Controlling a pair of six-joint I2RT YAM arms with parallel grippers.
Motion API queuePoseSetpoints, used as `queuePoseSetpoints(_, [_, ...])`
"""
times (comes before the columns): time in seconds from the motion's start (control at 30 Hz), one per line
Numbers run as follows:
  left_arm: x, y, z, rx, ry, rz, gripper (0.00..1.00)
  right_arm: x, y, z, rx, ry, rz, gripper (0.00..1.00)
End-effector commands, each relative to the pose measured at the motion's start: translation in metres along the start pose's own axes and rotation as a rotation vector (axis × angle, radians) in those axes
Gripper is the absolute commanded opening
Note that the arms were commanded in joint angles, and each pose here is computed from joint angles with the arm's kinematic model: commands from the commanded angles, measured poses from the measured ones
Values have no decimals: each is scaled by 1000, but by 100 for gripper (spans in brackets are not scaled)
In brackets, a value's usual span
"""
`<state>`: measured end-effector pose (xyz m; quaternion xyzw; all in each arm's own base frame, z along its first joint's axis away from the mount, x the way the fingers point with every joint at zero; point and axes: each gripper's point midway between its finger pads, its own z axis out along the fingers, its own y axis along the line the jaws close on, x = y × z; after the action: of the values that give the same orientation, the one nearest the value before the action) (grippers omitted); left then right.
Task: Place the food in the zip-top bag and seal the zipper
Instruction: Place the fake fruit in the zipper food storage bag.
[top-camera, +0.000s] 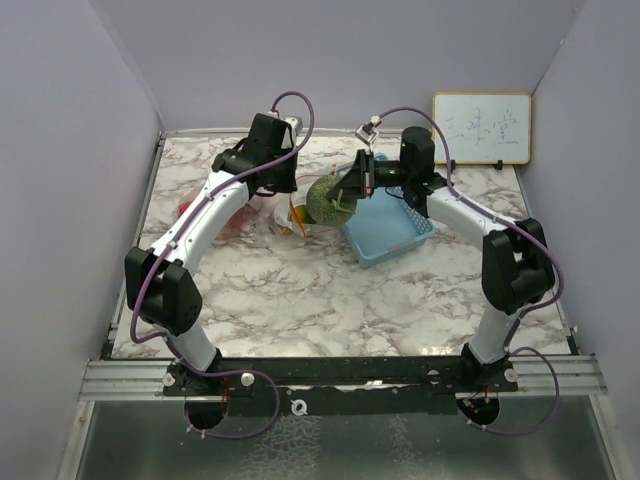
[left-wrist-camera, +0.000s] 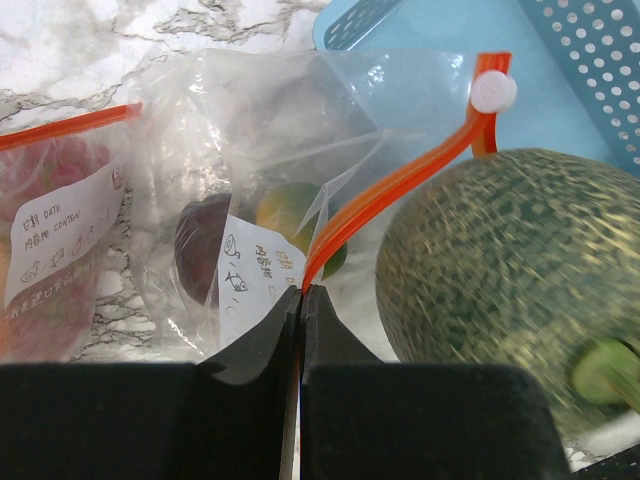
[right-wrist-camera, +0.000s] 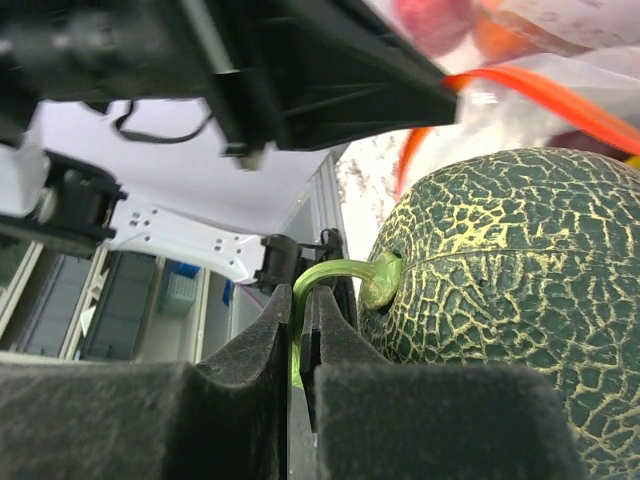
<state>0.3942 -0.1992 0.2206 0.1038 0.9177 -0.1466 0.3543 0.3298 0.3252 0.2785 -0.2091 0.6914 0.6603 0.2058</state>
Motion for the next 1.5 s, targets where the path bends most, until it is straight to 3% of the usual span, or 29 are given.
queuePoseSetpoints(0.0, [-10, -6, -4, 36, -25, -21, 0, -1, -30, 15, 62, -32, -21, 2])
queuePoseSetpoints(0.47, [-9, -27, -6, 144, -27, -79, 0, 2, -72, 59, 315, -91, -42, 4])
queuePoseSetpoints(0.57, [-13, -35, -11, 185, -35, -100, 0, 3, -97, 48, 478, -102, -31, 24])
queuePoseSetpoints(0.63, [-18, -40, -16, 206, -49, -113, 0, 0, -108, 39, 571, -98, -46, 43])
queuePoseSetpoints(0.77, [-25, -44, -26, 219, -75, -124, 0, -16, -94, 29, 633, -103, -123, 56])
queuePoseSetpoints(0.9, [-28, -40, -28, 207, -82, -129, 0, -39, -63, 6, 709, -190, -224, 67])
queuePoseSetpoints(1.03, [-32, -38, -30, 206, -88, -139, 0, -32, -49, -19, 786, -206, -235, 67])
queuePoseSetpoints(1.3, [-64, -36, -54, 246, -174, -195, 0, 28, -84, -39, 879, -57, -169, 65])
queuePoseSetpoints(1.47, [-73, -39, -65, 298, -208, -233, 0, 17, -87, -31, 860, -89, -183, 65])
